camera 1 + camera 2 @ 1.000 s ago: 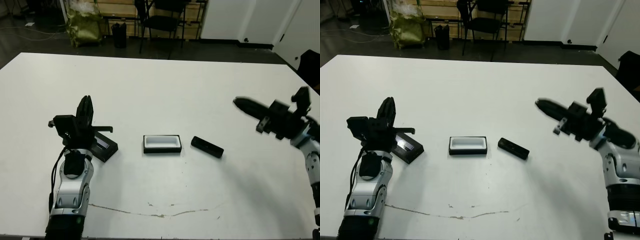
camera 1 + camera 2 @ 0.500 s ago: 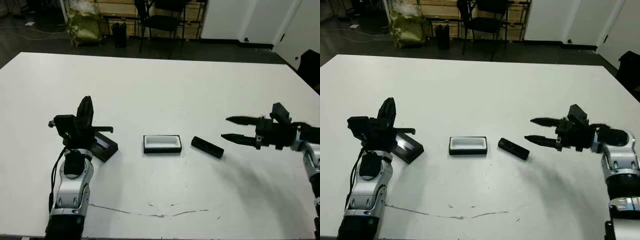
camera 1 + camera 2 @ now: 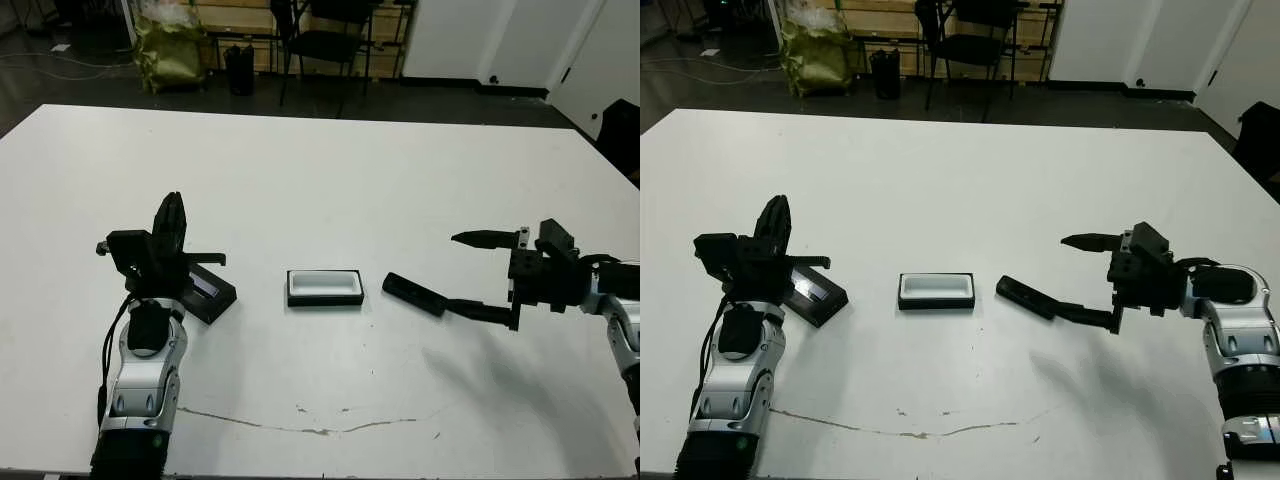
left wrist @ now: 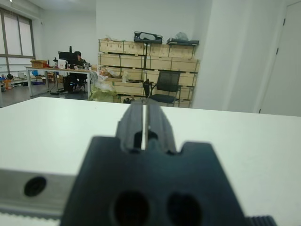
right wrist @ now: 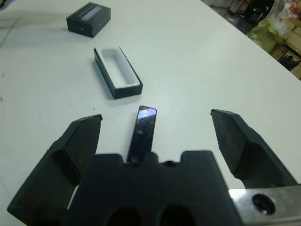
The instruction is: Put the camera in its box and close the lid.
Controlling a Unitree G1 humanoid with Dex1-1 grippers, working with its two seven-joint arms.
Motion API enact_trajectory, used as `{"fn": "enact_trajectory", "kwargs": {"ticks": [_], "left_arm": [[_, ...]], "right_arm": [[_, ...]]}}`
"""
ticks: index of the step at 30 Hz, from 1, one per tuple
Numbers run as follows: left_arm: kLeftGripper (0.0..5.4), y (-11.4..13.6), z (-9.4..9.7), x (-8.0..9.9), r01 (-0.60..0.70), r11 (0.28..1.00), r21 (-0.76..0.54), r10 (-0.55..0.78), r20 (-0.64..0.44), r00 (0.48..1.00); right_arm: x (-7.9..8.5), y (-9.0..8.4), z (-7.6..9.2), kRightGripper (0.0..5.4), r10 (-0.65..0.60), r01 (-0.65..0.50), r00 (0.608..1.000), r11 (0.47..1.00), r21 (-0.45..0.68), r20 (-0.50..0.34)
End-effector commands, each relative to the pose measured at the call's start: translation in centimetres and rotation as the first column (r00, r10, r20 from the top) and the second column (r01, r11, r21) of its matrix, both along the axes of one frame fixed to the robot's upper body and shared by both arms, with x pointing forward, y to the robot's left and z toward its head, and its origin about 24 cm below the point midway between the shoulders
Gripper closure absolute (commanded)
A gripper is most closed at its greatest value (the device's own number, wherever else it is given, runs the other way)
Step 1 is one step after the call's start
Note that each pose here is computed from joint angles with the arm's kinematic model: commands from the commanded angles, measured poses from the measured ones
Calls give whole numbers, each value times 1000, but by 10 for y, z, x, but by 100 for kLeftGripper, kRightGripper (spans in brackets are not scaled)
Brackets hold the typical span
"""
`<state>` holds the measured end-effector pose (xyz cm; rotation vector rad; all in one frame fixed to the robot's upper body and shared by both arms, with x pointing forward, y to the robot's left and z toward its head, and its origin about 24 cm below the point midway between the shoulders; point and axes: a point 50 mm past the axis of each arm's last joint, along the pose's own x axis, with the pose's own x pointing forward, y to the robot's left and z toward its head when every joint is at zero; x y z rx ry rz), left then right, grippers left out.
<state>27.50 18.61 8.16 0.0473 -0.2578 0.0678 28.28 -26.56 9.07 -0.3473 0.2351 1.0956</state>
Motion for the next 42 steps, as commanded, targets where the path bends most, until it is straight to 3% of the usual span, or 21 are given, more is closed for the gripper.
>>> {"fn": "enact_trajectory", "kwargs": {"ticks": [1,28,32,42], "left_arm": [[540,1,-4,0,-10,1000,12,10,-28,1000],[540,1,-6,-1,-7,1000,7,8,-32,999],[540,1,-5,-1,-14,1000,-1,14,-45,999],[540,1,-5,0,-2,1000,9,2,-36,999]], "right_arm": [[-6,-3,-7,2,-35,34,999,999,-5,-20],[-19,10,-42,7,-115,134,984,982,136,-139],[-18,12,-42,67,-161,185,972,973,139,-171],[-19,18,-49,298,-214,229,964,970,82,-160]]}}
